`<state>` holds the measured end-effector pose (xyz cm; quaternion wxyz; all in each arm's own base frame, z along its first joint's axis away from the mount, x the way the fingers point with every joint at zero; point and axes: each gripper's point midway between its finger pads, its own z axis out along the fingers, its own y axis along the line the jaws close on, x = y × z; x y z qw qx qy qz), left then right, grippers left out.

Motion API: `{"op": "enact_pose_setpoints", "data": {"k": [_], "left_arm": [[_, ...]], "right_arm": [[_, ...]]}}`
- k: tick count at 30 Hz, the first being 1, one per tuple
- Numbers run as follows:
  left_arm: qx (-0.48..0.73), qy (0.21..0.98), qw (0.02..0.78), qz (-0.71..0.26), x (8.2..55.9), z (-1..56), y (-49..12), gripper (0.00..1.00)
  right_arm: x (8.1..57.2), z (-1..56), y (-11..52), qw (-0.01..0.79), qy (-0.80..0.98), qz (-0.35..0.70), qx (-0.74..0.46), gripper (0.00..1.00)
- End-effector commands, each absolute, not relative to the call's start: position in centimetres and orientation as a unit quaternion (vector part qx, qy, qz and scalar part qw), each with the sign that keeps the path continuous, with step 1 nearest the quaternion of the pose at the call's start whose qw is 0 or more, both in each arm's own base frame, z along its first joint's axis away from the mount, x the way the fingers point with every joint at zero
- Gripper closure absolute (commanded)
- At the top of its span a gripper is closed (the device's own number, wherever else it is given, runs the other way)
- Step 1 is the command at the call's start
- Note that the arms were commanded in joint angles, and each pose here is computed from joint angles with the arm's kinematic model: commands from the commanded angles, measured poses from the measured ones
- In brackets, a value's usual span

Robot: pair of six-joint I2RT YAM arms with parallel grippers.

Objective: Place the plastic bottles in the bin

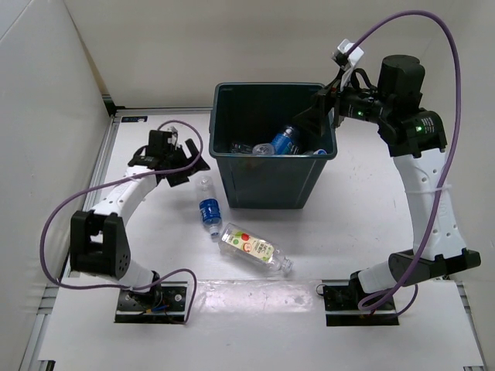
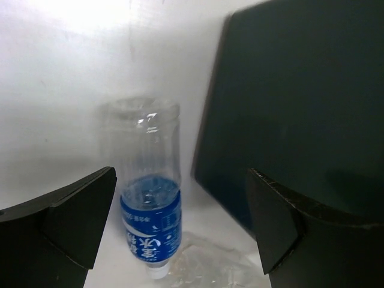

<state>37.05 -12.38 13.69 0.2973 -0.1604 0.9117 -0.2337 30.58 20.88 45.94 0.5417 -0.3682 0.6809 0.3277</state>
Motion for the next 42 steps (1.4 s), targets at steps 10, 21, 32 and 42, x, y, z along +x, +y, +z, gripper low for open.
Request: {"op": "enact_pose_setpoints", "data": {"k": [10, 21, 32, 42], "left_arm": [[-0.124, 0.957, 0.148, -0.217, 35.9, 8.1, -14.9, 0.0], [-0.119, 0.957, 0.105, -0.244, 36.1, 6.6, -15.4, 0.58], [-0.133, 0.935, 0.3, -0.131, 39.1, 17.7, -6.1, 0.72], [-0.119, 0.819, 0.552, -0.105, 42.7, 36.8, -3.1, 0.78]], "right_arm": [[30.3, 46.4, 20.3, 0.558, 0.675, 0.311, -0.369, 0.11], [30.2, 46.0, 20.1, 0.557, 0.679, 0.306, -0.368, 0.11], [30.6, 45.4, 19.6, 0.555, 0.688, 0.302, -0.357, 0.11], [30.5, 45.3, 19.7, 0.556, 0.688, 0.299, -0.357, 0.11]]}}
